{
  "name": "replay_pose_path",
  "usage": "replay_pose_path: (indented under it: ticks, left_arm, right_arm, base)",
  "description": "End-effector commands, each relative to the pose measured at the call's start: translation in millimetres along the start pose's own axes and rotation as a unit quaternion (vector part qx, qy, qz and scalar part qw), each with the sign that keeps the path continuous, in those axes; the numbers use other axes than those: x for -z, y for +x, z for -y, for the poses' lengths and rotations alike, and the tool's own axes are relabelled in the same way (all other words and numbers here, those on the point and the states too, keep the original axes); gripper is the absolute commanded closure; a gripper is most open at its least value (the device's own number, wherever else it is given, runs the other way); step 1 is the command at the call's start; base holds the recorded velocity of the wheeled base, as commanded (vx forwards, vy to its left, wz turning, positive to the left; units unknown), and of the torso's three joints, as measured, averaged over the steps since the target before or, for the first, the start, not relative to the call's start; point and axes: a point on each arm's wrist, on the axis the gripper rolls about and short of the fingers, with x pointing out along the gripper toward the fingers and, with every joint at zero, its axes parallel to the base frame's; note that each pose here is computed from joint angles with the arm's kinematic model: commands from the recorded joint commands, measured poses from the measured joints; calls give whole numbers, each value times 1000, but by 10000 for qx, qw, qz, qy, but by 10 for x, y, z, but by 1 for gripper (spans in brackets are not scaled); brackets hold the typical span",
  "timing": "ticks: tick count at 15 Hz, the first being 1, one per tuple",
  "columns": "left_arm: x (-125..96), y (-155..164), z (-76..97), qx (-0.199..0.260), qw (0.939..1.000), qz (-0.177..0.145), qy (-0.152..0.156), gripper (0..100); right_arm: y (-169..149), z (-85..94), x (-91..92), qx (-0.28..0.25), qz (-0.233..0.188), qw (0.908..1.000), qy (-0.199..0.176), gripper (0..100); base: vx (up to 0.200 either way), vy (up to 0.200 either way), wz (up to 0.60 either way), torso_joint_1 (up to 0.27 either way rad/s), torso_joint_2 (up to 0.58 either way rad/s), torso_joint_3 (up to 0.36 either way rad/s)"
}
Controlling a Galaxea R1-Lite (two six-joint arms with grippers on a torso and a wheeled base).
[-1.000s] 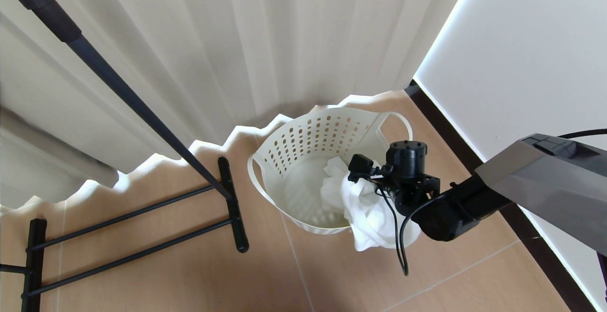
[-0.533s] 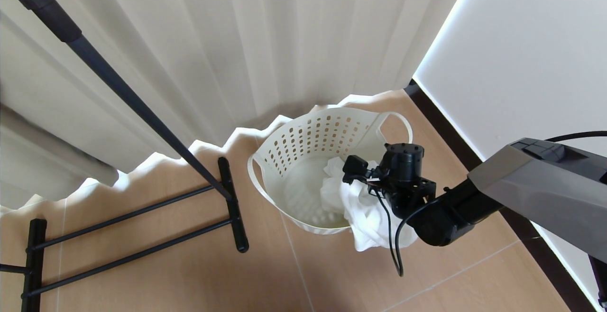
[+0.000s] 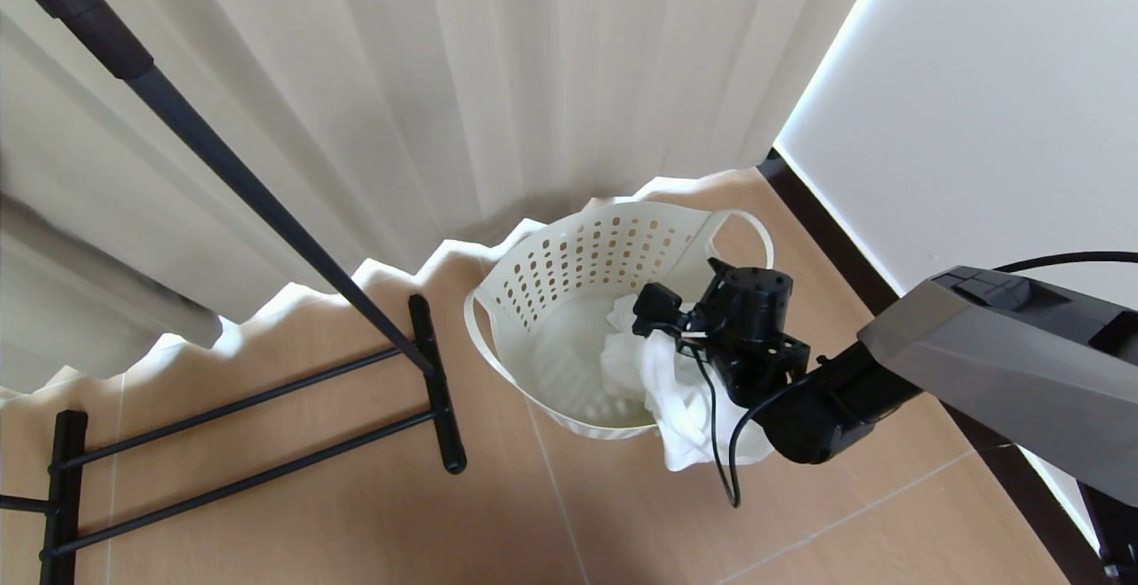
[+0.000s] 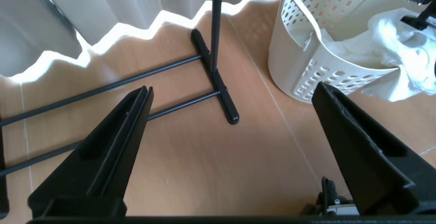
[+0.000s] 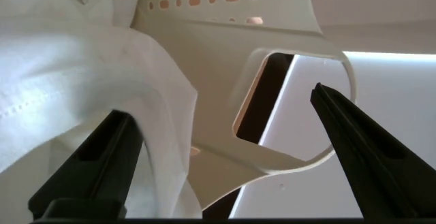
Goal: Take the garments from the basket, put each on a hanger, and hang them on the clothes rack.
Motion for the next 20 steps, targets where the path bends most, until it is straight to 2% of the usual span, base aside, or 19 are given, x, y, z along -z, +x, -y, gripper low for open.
replay_pose_path:
  ticks: [1, 5, 7, 8, 12, 15, 17, 18, 19, 20]
  left_arm:
    - [-1, 1, 0, -2, 10000, -3, -1, 0]
    - [-1, 1, 0, -2, 10000, -3, -1, 0]
    - [-1, 1, 0, -2, 10000, -3, -1, 0]
    - [-1, 1, 0, -2, 10000, -3, -1, 0]
    - [-1, 1, 0, -2, 10000, -3, -1, 0]
    - [-1, 1, 0, -2, 10000, -3, -1, 0]
    - [-1, 1, 0, -2, 10000, -3, -1, 0]
    - [-1, 1, 0, -2, 10000, -3, -1, 0]
    - [-1, 1, 0, -2, 10000, -3, -1, 0]
    - [-1, 1, 0, -9, 10000, -3, -1, 0]
  right_arm:
    - [6, -22, 9, 44, 25, 10000, 23, 0]
    - [-78, 167, -51, 596, 342, 9970, 343, 0]
    - [-279, 372, -52, 922, 527, 9926, 593, 0]
    - [-395, 455, -33, 940, 551, 9920, 644, 100]
    - [-699, 617, 42, 908, 565, 9909, 823, 100]
    - [-978, 882, 53, 809, 578, 9838, 1492, 100]
    - [-1393, 1245, 72, 369, 374, 9734, 2230, 100]
    - [-1561, 1367, 65, 177, 333, 9687, 2455, 100]
    - [-1629, 1411, 49, 72, 355, 9664, 2545, 100]
    - [-1870, 1603, 33, -373, 418, 9522, 3004, 100]
  base:
    - [0, 0, 0, 0, 0, 0]
    - [0, 0, 0, 0, 0, 0]
    - [0, 0, 0, 0, 0, 0]
    - [0, 0, 0, 0, 0, 0]
    - [0, 0, 0, 0, 0, 0]
    - [0, 0, 0, 0, 0, 0]
    - [0, 0, 0, 0, 0, 0]
    - [0, 0, 0, 0, 0, 0]
    - [0, 0, 0, 0, 0, 0]
    - [0, 0, 0, 0, 0, 0]
